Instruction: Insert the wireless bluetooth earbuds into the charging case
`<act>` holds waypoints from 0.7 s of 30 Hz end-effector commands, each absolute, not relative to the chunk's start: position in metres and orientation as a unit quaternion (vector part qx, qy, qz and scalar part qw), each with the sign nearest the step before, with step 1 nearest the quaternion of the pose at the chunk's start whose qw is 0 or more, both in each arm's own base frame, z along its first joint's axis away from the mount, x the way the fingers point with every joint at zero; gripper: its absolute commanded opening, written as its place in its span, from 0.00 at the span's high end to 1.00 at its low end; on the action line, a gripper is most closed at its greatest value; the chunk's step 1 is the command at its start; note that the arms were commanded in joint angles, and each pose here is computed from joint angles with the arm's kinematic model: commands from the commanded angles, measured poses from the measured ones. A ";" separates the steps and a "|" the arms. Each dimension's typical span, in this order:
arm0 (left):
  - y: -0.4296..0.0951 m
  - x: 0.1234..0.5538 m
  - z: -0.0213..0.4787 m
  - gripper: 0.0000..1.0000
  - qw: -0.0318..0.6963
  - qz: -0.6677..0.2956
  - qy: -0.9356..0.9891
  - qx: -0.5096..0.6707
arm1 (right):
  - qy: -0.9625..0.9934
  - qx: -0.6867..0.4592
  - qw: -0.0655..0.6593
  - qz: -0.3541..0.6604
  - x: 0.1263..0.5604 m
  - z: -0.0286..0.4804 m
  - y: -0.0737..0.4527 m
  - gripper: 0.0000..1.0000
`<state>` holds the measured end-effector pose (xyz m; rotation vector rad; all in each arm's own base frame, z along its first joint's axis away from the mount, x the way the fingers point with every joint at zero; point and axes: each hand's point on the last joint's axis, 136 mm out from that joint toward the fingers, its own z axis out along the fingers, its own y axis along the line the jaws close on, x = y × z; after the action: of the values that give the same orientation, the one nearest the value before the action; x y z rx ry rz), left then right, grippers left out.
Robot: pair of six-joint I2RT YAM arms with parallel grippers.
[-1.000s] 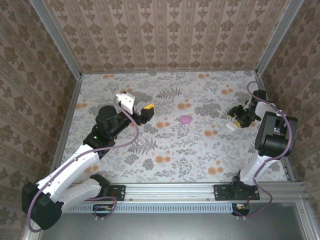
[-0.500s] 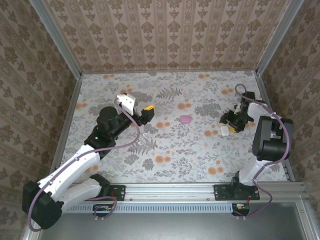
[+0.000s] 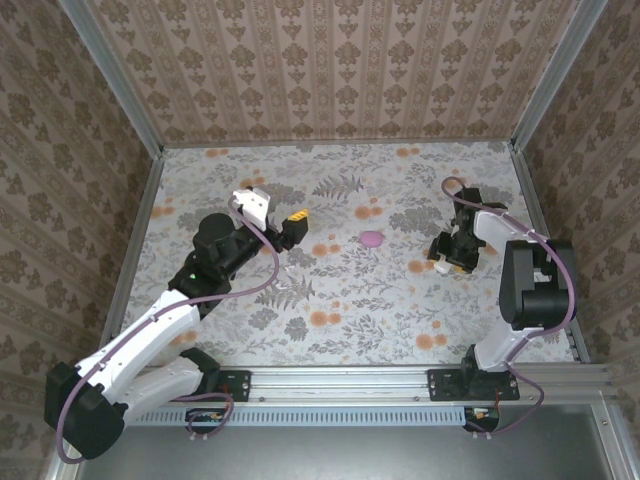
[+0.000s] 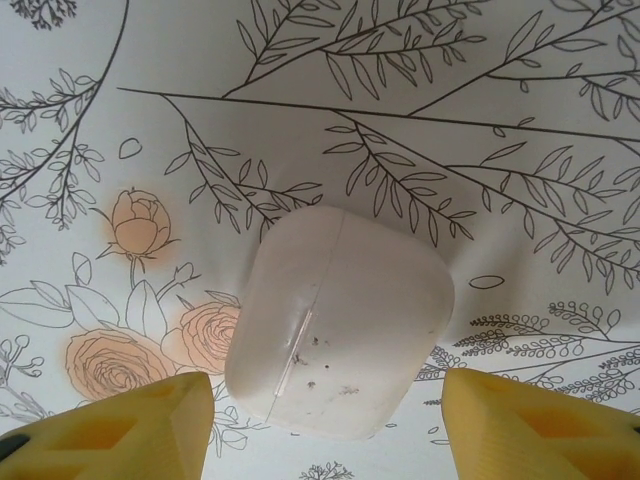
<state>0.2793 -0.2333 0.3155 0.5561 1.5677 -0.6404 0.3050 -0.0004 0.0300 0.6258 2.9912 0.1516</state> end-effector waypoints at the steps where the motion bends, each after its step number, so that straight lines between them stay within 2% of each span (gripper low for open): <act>1: -0.233 0.278 0.326 0.18 0.636 -0.293 0.673 0.237 | 0.974 0.222 0.026 0.026 0.299 0.022 -0.005 0.37; 9: -0.233 0.279 0.327 0.18 0.637 -0.293 0.673 0.236 | 0.973 0.229 0.020 0.024 0.302 0.019 -0.005 0.44; 16: -0.234 0.280 0.324 0.18 0.634 -0.293 0.676 0.236 | 0.983 0.181 0.012 0.026 0.298 0.019 0.007 0.51; 21: -0.236 0.281 0.325 0.18 0.634 -0.293 0.675 0.237 | 0.986 0.160 -0.007 0.035 0.285 0.023 0.026 0.52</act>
<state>0.2809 -0.2346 0.3126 0.5580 1.5754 -0.6399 0.2995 0.0143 0.0187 0.5527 3.0524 0.1041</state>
